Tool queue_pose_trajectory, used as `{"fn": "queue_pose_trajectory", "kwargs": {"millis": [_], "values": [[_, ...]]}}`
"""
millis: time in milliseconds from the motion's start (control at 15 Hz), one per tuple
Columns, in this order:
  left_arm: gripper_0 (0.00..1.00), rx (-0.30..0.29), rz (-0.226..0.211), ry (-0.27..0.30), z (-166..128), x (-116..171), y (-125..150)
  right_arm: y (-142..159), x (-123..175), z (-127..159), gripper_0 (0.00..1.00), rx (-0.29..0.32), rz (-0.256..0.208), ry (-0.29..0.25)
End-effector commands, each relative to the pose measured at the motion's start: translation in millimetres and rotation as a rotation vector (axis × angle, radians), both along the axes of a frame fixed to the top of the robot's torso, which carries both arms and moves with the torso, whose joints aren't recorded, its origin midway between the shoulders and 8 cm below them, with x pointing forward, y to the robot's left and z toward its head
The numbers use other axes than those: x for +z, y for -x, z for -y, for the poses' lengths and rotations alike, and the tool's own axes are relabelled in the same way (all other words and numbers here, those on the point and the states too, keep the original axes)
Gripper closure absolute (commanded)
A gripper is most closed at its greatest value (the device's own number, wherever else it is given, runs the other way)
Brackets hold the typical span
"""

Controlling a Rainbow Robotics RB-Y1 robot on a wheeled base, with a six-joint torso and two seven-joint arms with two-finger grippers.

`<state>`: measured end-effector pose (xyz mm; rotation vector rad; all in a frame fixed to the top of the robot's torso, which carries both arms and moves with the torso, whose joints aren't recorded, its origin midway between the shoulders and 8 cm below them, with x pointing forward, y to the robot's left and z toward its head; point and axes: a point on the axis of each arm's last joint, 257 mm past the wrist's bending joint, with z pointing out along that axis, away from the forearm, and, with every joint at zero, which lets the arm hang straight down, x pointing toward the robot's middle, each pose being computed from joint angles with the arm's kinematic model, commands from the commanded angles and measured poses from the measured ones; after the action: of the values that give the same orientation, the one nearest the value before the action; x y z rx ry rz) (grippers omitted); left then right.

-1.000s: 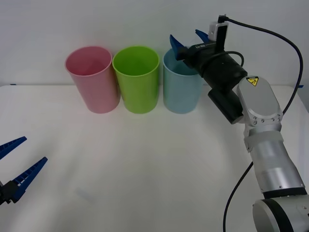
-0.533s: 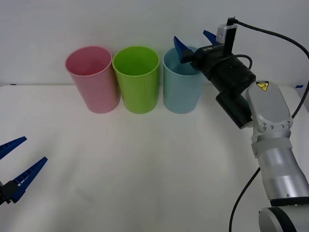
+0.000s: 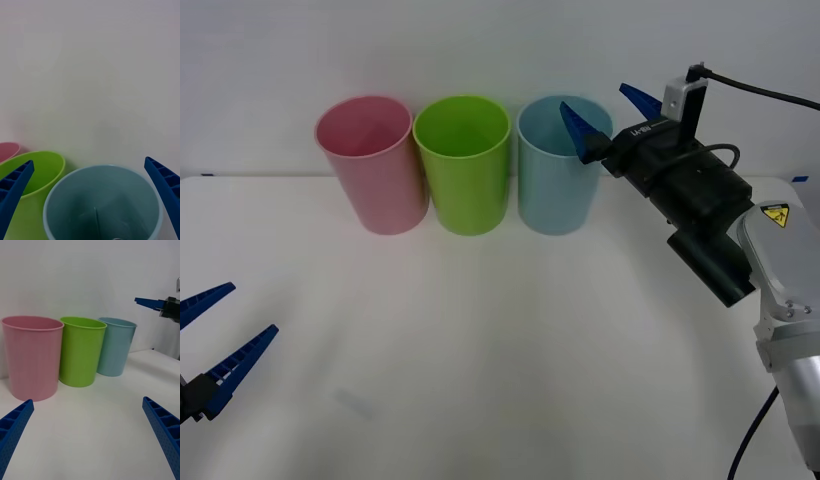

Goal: Grasp the object on the table and drop it into the matching bin: aluminum can to the light blue bin, PET bottle to the pink bin.

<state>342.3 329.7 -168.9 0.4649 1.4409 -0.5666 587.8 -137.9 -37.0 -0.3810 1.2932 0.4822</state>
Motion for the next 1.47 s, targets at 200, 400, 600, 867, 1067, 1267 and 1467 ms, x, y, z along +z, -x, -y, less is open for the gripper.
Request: {"fn": "queue_pose_trajectory", "kwargs": {"millis": [200, 400, 600, 867, 1067, 1267, 1467], "values": [[0.0, 0.0, 0.0, 0.0, 0, 0, 0, 51, -12, 20, 0.0, 0.046, -0.009, 0.024], [0.0, 0.0, 0.0, 0.0, 0, 0, 0, 86, -27, 31, 0.0, 0.077, -0.032, 0.048], [0.0, 0.0, 0.0, 0.0, 0, 0, 0, 122, -43, 49, 0.0, 0.104, -0.052, 0.096], [0.0, 0.0, 0.0, 0.0, 0, 0, 0, 158, -61, 69, 0.0, 0.152, -0.055, 0.179], [0.0, 0.0, 0.0, 0.0, 0, 0, 0, 181, -76, 88, 0.0, 0.143, -0.014, 0.277], [0.0, 0.0, 0.0, 0.0, 0, 0, 0, 207, -91, 103, 0.0, 0.161, -0.027, 0.314], [0.0, 0.0, 0.0, 0.0, 0, 0, 0, 230, -105, 117, 0.0, 0.17, -0.058, 0.335]]}}
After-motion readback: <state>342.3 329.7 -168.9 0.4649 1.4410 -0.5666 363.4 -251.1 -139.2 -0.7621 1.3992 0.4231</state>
